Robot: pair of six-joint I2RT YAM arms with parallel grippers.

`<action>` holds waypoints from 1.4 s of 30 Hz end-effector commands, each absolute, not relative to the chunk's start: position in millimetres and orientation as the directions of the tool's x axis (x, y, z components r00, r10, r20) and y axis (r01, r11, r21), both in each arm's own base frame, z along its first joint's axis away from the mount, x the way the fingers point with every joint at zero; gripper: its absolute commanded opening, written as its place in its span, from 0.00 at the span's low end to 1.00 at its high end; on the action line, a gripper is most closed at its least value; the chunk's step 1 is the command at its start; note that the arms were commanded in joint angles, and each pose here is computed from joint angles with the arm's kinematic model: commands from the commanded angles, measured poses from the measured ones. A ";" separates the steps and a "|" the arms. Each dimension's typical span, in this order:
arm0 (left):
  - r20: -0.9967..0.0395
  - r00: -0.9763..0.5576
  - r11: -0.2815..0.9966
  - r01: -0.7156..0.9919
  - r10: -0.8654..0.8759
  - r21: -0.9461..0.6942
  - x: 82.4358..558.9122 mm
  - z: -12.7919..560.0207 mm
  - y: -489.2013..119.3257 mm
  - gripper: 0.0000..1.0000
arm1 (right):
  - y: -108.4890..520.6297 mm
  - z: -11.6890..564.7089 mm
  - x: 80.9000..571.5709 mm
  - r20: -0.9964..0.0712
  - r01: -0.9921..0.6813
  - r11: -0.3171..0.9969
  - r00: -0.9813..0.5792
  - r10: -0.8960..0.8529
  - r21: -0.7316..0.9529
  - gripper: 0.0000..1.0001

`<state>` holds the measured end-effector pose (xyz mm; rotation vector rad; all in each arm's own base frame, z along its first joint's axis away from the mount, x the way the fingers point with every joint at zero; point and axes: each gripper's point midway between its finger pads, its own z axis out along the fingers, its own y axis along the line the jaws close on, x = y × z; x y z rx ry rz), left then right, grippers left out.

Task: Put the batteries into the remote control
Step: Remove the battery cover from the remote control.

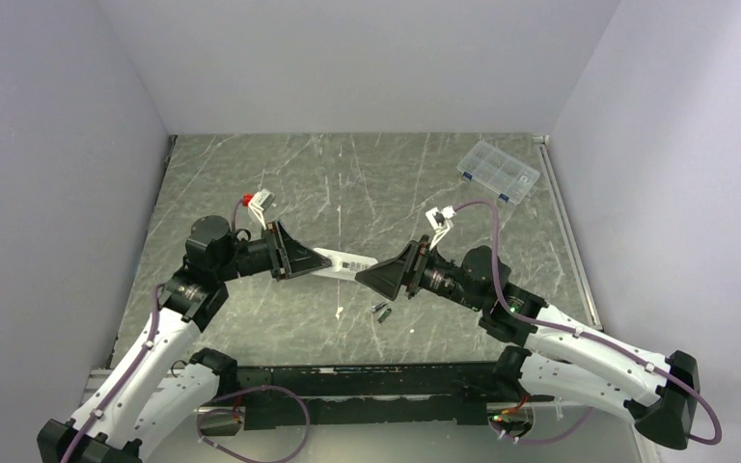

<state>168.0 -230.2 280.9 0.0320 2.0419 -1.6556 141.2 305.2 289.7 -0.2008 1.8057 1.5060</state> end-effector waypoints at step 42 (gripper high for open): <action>-0.450 -0.855 0.287 0.376 -0.260 -0.881 163.5 282.9 -229.6 0.00 | 290.8 315.1 133.6 -0.616 -0.588 0.213 -0.662 0.427 0.780 0.88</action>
